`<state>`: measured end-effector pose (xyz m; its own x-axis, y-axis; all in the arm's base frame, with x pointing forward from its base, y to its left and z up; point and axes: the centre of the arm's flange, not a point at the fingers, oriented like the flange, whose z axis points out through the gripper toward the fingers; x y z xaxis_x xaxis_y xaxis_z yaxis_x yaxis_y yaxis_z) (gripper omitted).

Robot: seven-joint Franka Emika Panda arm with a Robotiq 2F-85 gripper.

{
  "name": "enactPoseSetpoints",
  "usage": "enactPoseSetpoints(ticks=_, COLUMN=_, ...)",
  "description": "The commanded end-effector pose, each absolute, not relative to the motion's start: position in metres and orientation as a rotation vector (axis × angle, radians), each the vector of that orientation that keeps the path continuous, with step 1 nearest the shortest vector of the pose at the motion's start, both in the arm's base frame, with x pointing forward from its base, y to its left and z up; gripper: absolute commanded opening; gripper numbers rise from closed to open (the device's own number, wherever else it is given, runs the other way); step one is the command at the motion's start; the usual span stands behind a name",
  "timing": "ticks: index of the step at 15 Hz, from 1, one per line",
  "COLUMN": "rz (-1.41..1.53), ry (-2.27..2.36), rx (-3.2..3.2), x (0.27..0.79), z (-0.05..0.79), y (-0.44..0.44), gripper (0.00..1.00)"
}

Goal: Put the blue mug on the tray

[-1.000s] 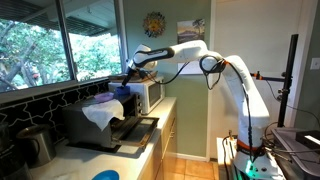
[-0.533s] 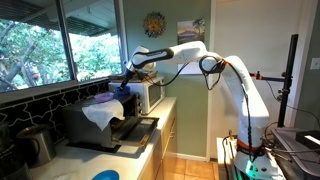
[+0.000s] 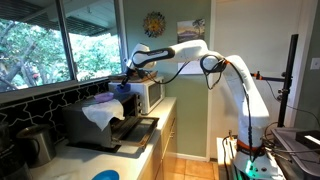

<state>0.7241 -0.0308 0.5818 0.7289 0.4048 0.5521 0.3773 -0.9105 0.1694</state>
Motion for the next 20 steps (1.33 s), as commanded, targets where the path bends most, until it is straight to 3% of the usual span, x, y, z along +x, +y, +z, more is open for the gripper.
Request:
enactPoseSetpoints(ticks=1, rz=0.966, ry=0.651, rx=2.786, x=0.694, z=0.622, y=-0.023, gripper=0.01)
enactPoseSetpoints(ticks=7, rz=1.051, ry=0.641, rx=2.767, x=0.663, z=0.681, y=-0.026, gripper=0.01)
enactPoseSetpoints(ticks=13, rz=1.313, ry=0.187, rx=2.592, x=0.624, z=0.733, y=-0.113, gripper=0.01)
enactPoseSetpoints(ticks=16, rz=1.362, ry=0.172, rx=2.583, x=0.634, z=0.748, y=-0.129, gripper=0.05)
enactPoseSetpoints(ticks=20, rz=1.396, ry=0.045, rx=2.509, x=0.64, z=0.743, y=-0.148, gripper=0.01)
